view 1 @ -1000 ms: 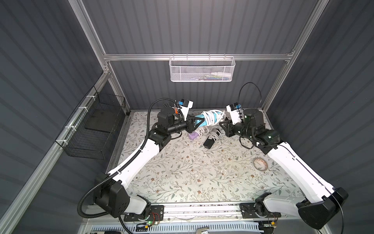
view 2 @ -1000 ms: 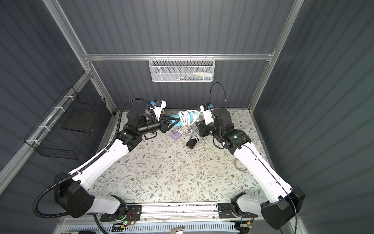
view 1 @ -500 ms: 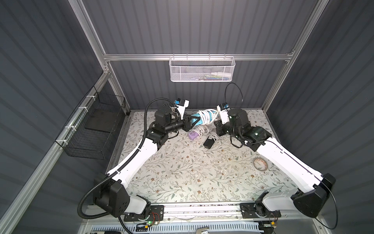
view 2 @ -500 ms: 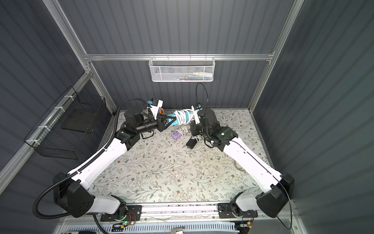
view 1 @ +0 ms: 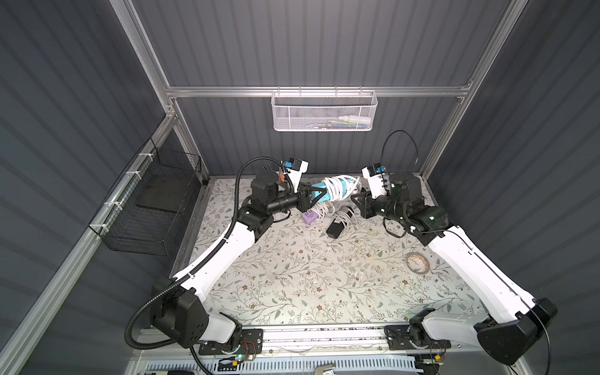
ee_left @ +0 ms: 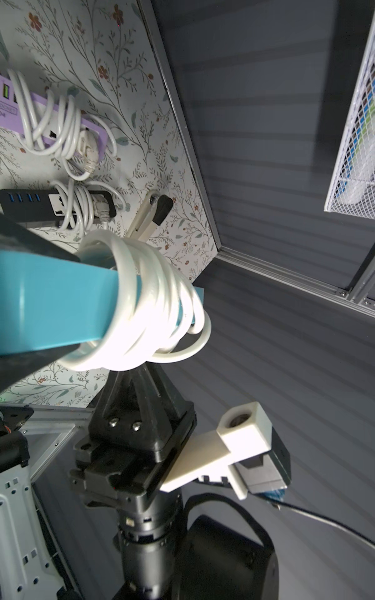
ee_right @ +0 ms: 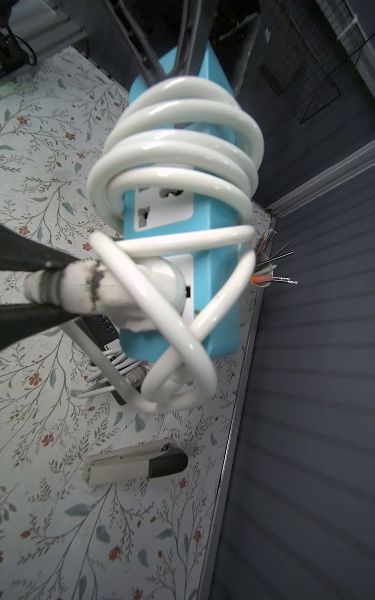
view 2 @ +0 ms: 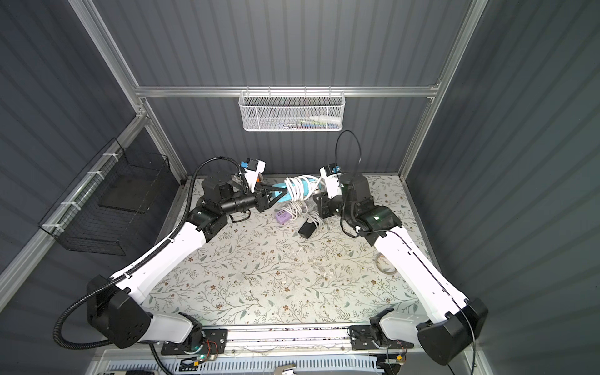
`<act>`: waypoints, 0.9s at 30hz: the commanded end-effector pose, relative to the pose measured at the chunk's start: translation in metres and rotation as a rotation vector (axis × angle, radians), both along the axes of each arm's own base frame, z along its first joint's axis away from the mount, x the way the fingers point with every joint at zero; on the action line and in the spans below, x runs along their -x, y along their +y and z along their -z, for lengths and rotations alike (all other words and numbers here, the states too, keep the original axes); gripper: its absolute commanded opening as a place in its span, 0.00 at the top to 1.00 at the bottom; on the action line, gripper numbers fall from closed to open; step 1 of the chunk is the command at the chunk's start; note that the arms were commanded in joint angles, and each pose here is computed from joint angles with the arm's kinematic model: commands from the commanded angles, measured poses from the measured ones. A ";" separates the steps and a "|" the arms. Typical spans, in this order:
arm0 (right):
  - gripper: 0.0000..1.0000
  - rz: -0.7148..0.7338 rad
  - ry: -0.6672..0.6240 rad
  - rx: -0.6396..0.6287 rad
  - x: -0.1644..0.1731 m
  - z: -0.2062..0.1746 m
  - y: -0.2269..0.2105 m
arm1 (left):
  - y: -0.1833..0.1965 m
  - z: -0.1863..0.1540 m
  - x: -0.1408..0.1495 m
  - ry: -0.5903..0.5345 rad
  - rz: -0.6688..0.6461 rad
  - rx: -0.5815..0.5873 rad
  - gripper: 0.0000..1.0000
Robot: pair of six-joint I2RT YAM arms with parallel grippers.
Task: Unwrap the cord wrapped around the power strip
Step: Unwrap the power cord from the power strip.
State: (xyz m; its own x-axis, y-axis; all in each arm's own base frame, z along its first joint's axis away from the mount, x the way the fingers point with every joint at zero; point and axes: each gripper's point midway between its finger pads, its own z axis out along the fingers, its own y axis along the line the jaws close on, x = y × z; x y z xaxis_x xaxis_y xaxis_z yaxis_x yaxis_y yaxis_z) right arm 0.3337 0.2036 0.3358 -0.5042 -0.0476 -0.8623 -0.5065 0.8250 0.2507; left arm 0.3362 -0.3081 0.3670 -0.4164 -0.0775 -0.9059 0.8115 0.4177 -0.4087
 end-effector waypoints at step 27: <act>1.00 0.014 -0.091 -0.035 0.010 -0.033 -0.006 | 0.042 0.010 -0.053 -0.005 -0.295 -0.071 1.00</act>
